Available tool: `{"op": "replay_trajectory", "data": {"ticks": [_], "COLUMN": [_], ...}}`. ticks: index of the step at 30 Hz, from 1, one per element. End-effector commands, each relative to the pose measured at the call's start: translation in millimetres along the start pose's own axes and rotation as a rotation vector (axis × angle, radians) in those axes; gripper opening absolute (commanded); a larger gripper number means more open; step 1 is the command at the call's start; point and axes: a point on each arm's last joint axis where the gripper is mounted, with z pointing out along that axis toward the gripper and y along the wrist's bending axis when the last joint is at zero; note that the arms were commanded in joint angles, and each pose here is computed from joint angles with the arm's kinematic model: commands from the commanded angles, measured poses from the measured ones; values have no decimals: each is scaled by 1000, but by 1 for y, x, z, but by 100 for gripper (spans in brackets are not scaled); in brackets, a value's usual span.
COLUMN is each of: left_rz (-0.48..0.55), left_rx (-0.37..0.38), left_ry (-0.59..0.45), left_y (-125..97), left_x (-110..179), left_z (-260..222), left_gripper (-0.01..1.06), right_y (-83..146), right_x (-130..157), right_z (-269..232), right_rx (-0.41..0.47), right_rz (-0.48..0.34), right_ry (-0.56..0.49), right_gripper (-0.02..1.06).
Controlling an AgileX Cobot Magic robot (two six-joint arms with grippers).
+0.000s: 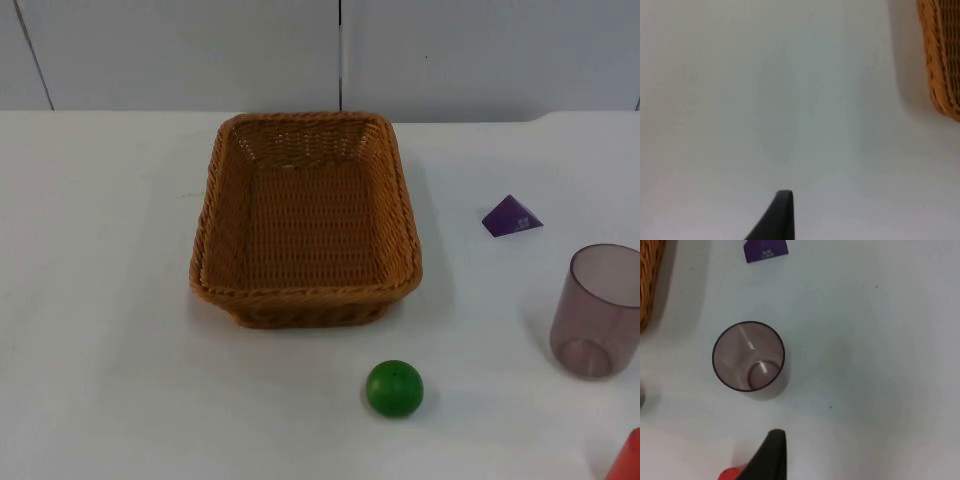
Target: Pick up the basket with the left hand and place the triangular block into the basket with the right hand.
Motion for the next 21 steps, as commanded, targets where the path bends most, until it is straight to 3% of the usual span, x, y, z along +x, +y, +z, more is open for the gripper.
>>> {"op": "replay_trajectory", "data": {"ticks": [1, 10, 14, 21], "left_rz": [1, 31, 97, 123], "left_rx": [15, 109, 142, 173], "left_ry": [-9, 103, 197, 267], "left_y": [-2, -14, -42, -76], "left_x": [-8, -56, -74, -89], "left_z": [6, 70, 128, 192], "left_gripper": [105, 99, 96, 96], "right_y": [-2, -2, -2, -2], "right_x": [-4, -4, -4, -4], "right_z": [-2, -2, -2, -2], "right_rx": [8, 8, 8, 8], "right_rz": [-8, -8, -8, -8], "right_ry": [-26, -36, -36, -36], "right_gripper": [105, 105, 105, 105]}}
